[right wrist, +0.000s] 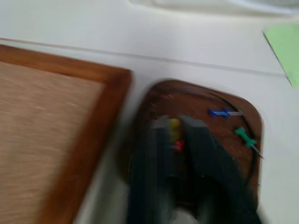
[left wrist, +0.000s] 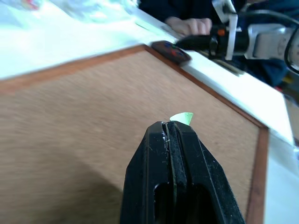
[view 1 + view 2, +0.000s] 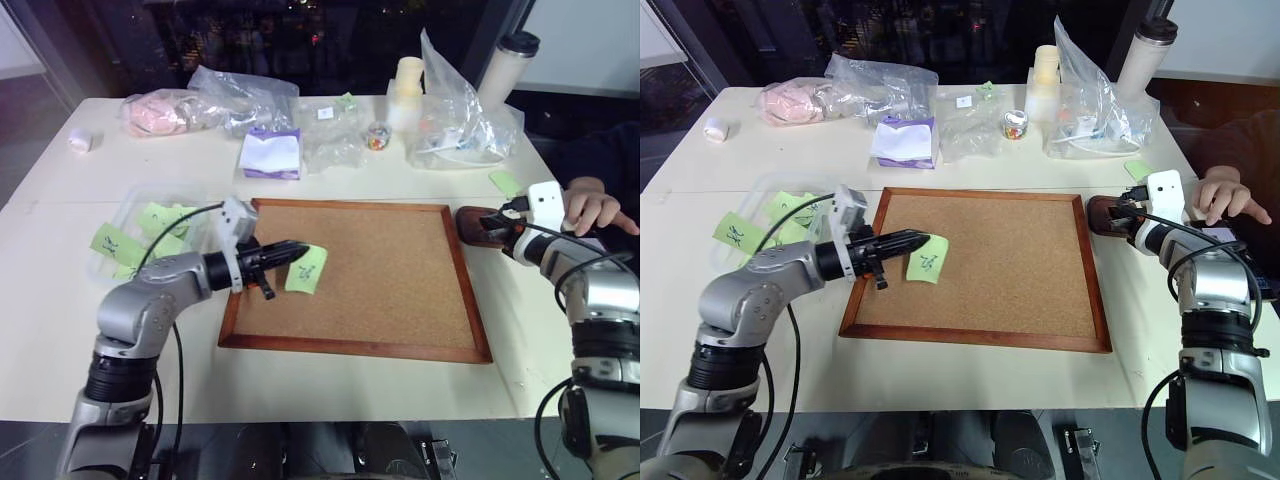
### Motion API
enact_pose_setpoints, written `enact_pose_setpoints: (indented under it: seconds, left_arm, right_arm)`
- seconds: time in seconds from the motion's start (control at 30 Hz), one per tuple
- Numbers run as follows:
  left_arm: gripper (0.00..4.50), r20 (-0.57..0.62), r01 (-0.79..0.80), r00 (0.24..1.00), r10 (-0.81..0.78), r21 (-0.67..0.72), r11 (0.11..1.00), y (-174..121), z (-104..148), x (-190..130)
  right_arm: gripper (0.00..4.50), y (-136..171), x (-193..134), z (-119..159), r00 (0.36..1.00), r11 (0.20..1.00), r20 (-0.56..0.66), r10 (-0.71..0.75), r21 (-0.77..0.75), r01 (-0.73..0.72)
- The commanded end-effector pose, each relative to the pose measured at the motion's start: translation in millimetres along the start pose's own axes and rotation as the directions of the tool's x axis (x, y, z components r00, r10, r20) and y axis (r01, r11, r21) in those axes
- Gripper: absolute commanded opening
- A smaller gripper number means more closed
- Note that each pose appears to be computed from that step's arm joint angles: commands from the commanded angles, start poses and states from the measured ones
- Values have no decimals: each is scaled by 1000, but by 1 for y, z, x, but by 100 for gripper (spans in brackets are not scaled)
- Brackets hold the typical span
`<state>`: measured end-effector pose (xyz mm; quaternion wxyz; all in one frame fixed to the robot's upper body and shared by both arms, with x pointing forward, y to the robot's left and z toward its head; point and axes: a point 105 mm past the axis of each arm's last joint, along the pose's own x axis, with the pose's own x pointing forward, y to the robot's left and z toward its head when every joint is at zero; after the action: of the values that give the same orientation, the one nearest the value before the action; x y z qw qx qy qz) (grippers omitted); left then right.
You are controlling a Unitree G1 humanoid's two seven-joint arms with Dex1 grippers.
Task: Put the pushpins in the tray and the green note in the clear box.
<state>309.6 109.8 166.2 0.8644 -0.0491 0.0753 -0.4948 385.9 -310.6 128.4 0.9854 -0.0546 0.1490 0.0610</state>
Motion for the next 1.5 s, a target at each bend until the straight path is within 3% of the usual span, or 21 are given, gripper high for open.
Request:
enact_pose_setpoints:
  seconds: [0.03,0.13,0.17,0.4,0.47,0.6,0.7,0.77,0.8,1.07,1.33,1.43,1.5]
  left_arm:
    - [0,72,-39,997,34,73,997,5,25,-11]
    - [0,80,-51,996,44,89,995,7,30,-12]
    - [0,82,-54,996,46,93,994,7,31,-12]
    - [0,85,-75,994,67,100,992,13,31,-11]
    - [0,95,-120,989,109,117,986,22,35,-16]
    - [0,117,-220,972,204,141,965,41,45,-32]
    - [0,133,-283,955,265,147,948,54,50,-43]
    - [0,139,-357,931,337,161,920,70,53,-59]
    - [0,139,-391,918,371,169,905,77,54,-67]
    - [0,185,-638,766,616,100,763,119,61,-135]
    - [0,92,-689,724,684,57,722,132,37,-168]
    - [94,62,-677,736,674,63,733,132,31,-166]
    - [187,59,-666,746,664,71,742,131,33,-163]
  right_arm:
    - [258,-7,3,12,998,1000,50,-25,-7,25]
    - [416,-5,5,16,998,1000,63,-14,-13,14]
    - [445,-4,5,19,998,1000,70,-10,-14,11]
    - [445,6,-1,33,994,999,102,41,-33,-38]
    - [445,31,-9,45,975,983,129,180,-61,-173]
    - [445,102,-46,65,823,830,149,548,-216,-514]
    - [445,137,-73,63,694,687,106,712,-307,-658]
    - [445,166,-94,62,562,547,64,825,-340,-765]
    - [445,173,-95,61,550,530,43,834,-336,-778]
    - [445,196,-87,53,528,485,-17,849,-370,-792]
    - [445,196,-78,46,553,504,-31,833,-371,-780]
    - [450,195,-76,45,560,510,-31,828,-374,-775]
    - [450,193,-75,45,569,519,-30,822,-374,-769]
